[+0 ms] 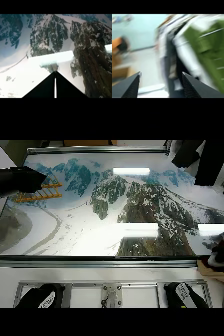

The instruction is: Fold the clothes and pants, and hang the long-sleeved shirts on hangers.

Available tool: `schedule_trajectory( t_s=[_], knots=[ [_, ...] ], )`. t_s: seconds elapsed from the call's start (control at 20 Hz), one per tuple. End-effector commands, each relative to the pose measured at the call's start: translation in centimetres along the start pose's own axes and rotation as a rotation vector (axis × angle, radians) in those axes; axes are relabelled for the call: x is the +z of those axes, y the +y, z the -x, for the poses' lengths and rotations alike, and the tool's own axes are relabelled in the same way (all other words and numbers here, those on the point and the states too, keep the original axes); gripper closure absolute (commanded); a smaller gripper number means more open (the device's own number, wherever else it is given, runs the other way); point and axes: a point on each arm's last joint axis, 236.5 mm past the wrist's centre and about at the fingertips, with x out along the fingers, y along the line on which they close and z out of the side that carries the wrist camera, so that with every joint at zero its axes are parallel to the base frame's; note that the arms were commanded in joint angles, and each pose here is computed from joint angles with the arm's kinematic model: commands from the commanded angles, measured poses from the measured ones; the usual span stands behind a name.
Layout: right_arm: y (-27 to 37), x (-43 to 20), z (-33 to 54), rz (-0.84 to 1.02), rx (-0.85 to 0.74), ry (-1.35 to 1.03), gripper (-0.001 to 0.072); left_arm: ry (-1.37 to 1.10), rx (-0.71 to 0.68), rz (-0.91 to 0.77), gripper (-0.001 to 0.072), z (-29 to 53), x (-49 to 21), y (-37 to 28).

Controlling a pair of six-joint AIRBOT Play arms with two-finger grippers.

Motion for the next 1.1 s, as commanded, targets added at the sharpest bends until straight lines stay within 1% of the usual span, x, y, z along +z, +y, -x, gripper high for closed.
schedule_trajectory(
  t_s=[0.0, 0.1, 0.15, 0.3, 0.35, 0.4, 0.6, 0.65, 0.7, 0.75, 0.8, 1.05],
  knots=[
    [14.1, -9.9, -1.1, 0.003, 0.538, 0.323, 0.0148, 0.056, 0.0, 0.006, 0.0691, -0.9, -1.1, 0.2],
    [20.3, -17.0, 0.8, 0.008, 0.77, 0.564, 0.0151, 0.13, -0.028, 0.024, 0.0691, -2.1, -2.5, -0.1],
    [22.6, -20.2, 1.8, 0.021, 0.848, 0.668, 0.0151, 0.154, -0.053, 0.037, 0.0691, -2.8, -2.9, -0.5],
    [28.4, -29.4, 5.1, 0.103, 0.977, 0.905, 0.0162, 0.179, -0.119, 0.081, 0.0691, -5.0, -4.1, -1.4],
    [30.1, -31.8, 6.4, 0.13, 1.014, 0.955, 0.026, 0.194, -0.128, 0.101, 0.0691, -5.6, -5.1, -1.4],
    [31.5, -33.6, 7.4, 0.147, 1.045, 0.985, 0.0283, 0.207, -0.133, 0.118, 0.0691, -6.1, -6.1, -1.3],
    [35.5, -37.0, 10.1, 0.164, 1.14, 1.043, 0.0282, 0.235, -0.135, 0.16, 0.0691, -6.8, -9.5, -1.0],
    [35.9, -37.4, 10.4, 0.165, 1.152, 1.058, 0.0299, 0.24, -0.133, 0.163, 0.0691, -6.8, -10.0, -1.0],
    [36.1, -37.8, 10.7, 0.163, 1.161, 1.069, 0.0444, 0.241, -0.133, 0.166, 0.0691, -6.7, -10.3, -1.0],
    [36.2, -37.9, 10.8, 0.16, 1.165, 1.077, 0.0609, 0.241, -0.131, 0.168, 0.0691, -6.7, -10.6, -0.9],
    [36.2, -38.0, 10.8, 0.159, 1.165, 1.08, 0.0692, 0.233, -0.129, 0.17, 0.0691, -6.6, -10.8, -0.9],
    [36.2, -38.1, 10.7, 0.159, 1.164, 1.083, 0.0692, 0.211, -0.126, 0.171, 0.0691, -6.3, -10.9, -0.9]
  ],
)
